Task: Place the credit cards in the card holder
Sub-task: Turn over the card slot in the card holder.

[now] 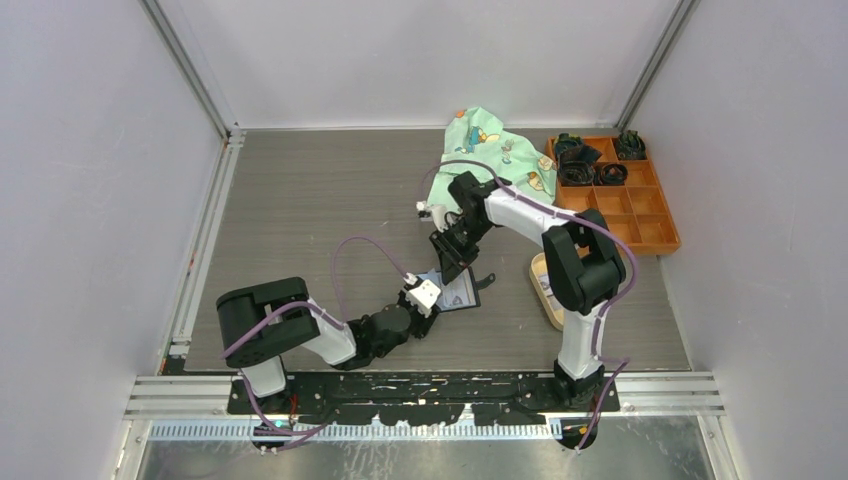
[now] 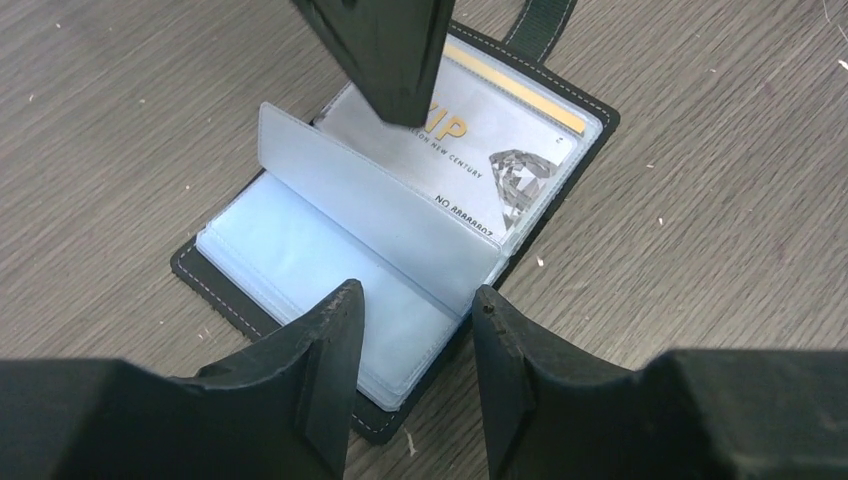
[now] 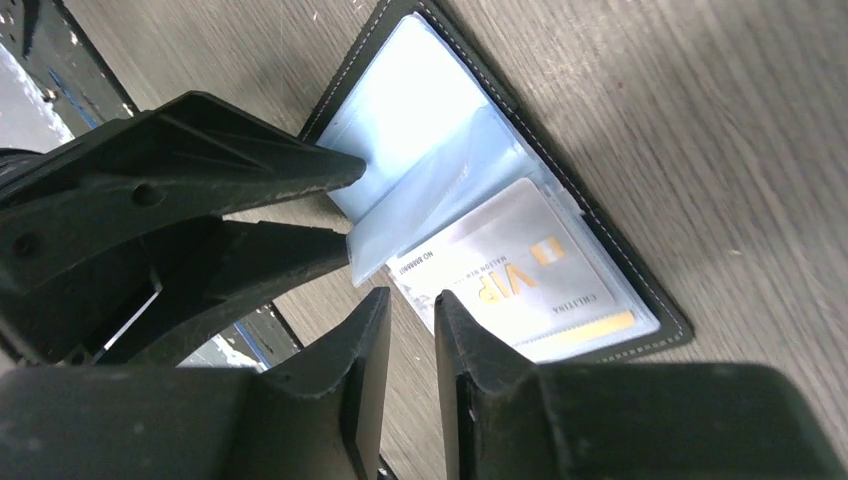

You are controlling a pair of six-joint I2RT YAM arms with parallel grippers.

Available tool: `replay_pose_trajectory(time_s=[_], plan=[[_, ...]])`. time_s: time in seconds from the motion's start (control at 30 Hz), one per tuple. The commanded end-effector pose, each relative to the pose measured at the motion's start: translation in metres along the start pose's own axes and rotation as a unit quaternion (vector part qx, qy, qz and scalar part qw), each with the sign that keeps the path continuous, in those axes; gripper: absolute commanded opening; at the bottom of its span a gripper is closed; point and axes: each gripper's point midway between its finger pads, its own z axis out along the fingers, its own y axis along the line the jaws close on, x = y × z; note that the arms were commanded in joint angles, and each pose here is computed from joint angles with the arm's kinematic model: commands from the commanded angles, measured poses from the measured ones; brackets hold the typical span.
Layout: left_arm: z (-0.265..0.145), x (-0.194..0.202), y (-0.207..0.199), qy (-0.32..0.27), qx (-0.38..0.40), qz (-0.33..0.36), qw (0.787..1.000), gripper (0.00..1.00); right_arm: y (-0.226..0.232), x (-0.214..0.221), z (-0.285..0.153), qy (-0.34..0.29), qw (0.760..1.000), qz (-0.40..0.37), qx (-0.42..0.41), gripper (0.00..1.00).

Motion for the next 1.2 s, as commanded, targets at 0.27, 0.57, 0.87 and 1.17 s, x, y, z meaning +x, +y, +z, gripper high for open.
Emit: replay_pose_trajectory(time_s=[0.27, 0.57, 0.87, 1.17], plan=[[-0.005, -0.020, 0.004, -0.039, -0.014, -0.048, 0.998, 0.45, -0.005, -0.005, 0.004, -0.009, 0.999, -0.001, 0.033, 0.15], [-0.033, -0.033, 0.003, -0.044, 0.012, -0.097, 0.994, 0.55, 0.043, -0.012, 0.032, -0.002, 0.997, -0.005, -0.079, 0.15], [-0.089, -0.058, 0.009, -0.018, 0.052, -0.113, 0.992, 0.71, 0.050, -0.012, -0.001, -0.006, 0.993, -0.074, -0.086, 0.16], [-0.143, -0.099, 0.023, -0.107, 0.090, -0.192, 0.971, 0.96, 0.034, -0.002, -0.118, -0.141, 0.979, -0.142, 0.024, 0.19]])
